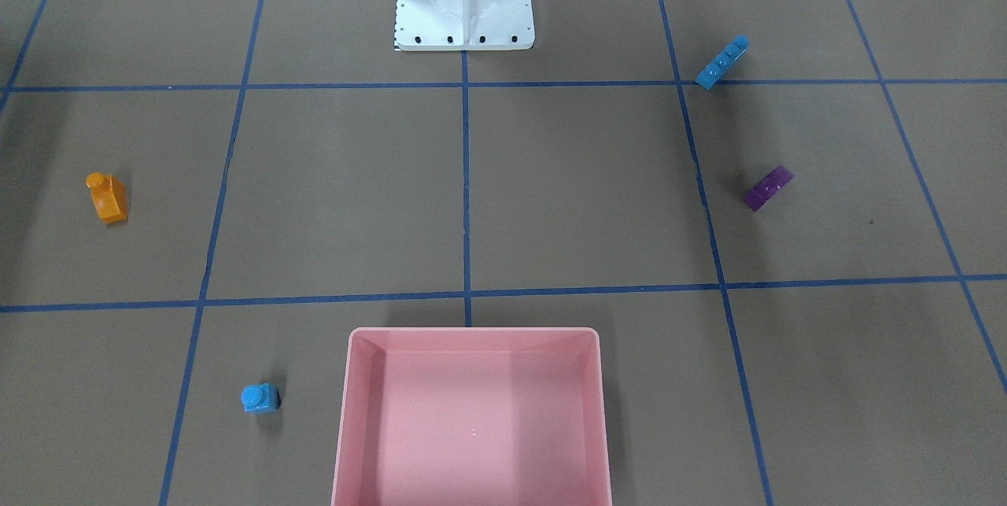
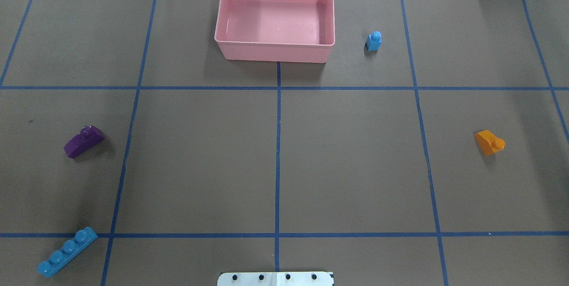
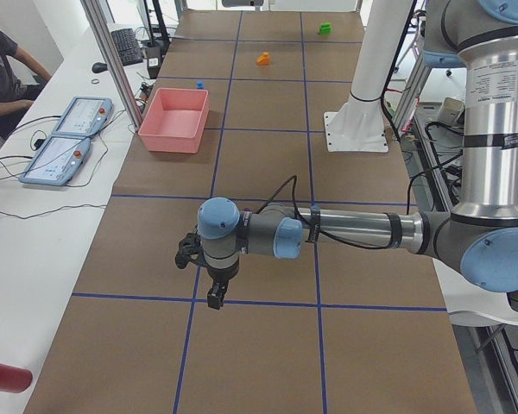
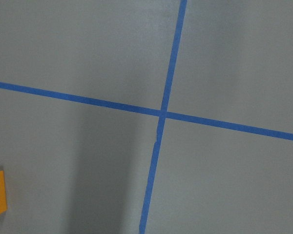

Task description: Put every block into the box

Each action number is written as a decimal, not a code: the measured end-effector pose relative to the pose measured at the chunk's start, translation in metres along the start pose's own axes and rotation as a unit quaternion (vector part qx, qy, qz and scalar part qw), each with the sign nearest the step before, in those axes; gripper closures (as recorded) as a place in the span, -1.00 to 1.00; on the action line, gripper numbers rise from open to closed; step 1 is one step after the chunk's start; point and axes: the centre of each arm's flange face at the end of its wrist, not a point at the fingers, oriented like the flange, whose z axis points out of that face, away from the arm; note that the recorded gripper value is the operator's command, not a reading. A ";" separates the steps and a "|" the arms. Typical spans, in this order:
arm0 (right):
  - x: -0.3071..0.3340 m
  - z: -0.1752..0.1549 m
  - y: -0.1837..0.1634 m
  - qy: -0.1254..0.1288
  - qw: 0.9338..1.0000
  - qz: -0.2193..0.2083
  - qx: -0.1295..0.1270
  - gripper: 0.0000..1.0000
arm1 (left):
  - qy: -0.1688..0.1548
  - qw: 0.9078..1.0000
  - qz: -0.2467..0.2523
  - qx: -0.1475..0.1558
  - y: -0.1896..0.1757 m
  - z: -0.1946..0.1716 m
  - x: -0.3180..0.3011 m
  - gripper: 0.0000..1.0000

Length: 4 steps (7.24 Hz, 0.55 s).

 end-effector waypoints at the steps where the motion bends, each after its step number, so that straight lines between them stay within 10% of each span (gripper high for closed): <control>1: -0.001 0.000 0.000 -0.001 1.000 0.001 0.001 -1.00 | -0.001 1.000 0.002 0.003 -0.003 -0.003 0.002 -1.00; 4: -0.016 0.005 -0.006 -0.003 1.000 -0.015 -0.003 -1.00 | -0.005 1.000 0.010 0.018 -0.023 -0.016 0.011 -1.00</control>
